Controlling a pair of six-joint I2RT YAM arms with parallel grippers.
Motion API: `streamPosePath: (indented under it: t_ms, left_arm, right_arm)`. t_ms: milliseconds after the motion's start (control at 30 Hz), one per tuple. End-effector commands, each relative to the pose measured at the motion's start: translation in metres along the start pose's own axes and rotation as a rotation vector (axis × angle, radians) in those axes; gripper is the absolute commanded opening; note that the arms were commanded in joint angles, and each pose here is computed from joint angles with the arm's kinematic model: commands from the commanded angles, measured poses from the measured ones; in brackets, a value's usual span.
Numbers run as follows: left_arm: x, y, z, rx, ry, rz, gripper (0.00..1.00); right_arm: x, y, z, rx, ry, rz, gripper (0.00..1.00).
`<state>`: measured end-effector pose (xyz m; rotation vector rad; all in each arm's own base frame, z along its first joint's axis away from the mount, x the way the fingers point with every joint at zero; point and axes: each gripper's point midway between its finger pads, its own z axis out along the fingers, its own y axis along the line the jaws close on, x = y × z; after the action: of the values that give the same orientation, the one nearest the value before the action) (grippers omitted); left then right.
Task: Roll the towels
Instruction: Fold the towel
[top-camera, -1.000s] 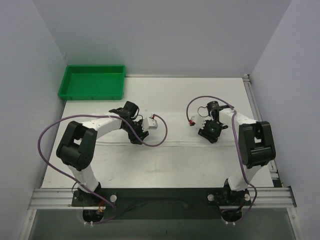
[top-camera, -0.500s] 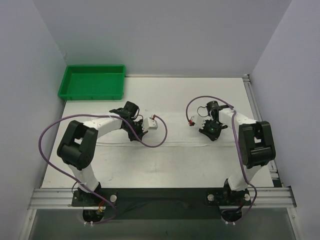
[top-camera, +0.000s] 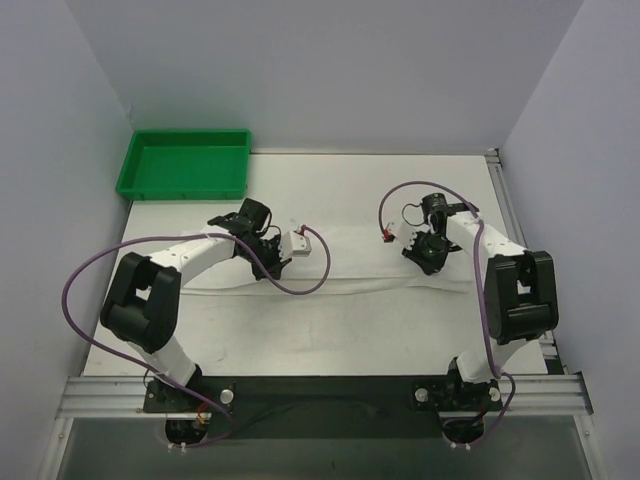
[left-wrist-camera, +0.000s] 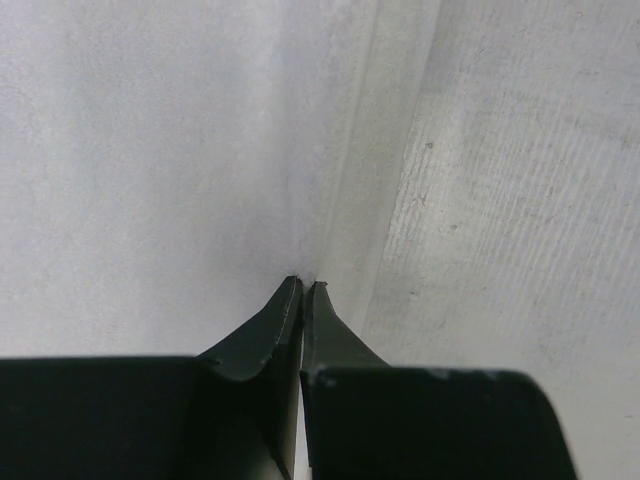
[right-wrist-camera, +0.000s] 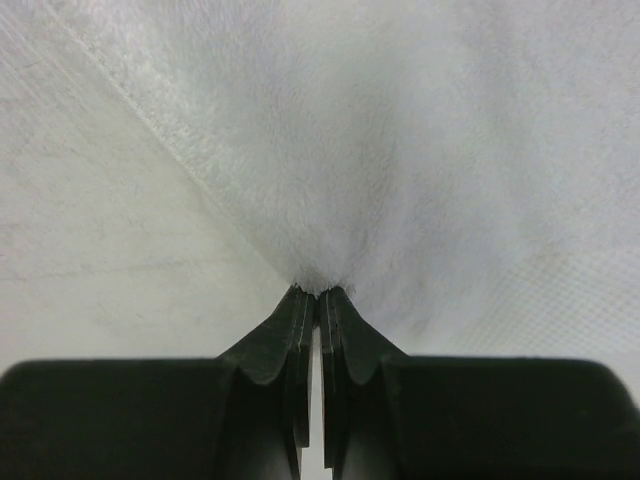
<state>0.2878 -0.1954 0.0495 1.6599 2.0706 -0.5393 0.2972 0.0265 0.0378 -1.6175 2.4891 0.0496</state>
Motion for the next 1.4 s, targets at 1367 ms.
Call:
streamPosePath:
  t_ms: [1367]
  left_arm:
    - [0.006, -0.002, -0.009, 0.033, 0.03, -0.045, 0.0]
  right_arm:
    - [0.022, 0.012, 0.004, -0.1, 0.097, 0.03, 0.0]
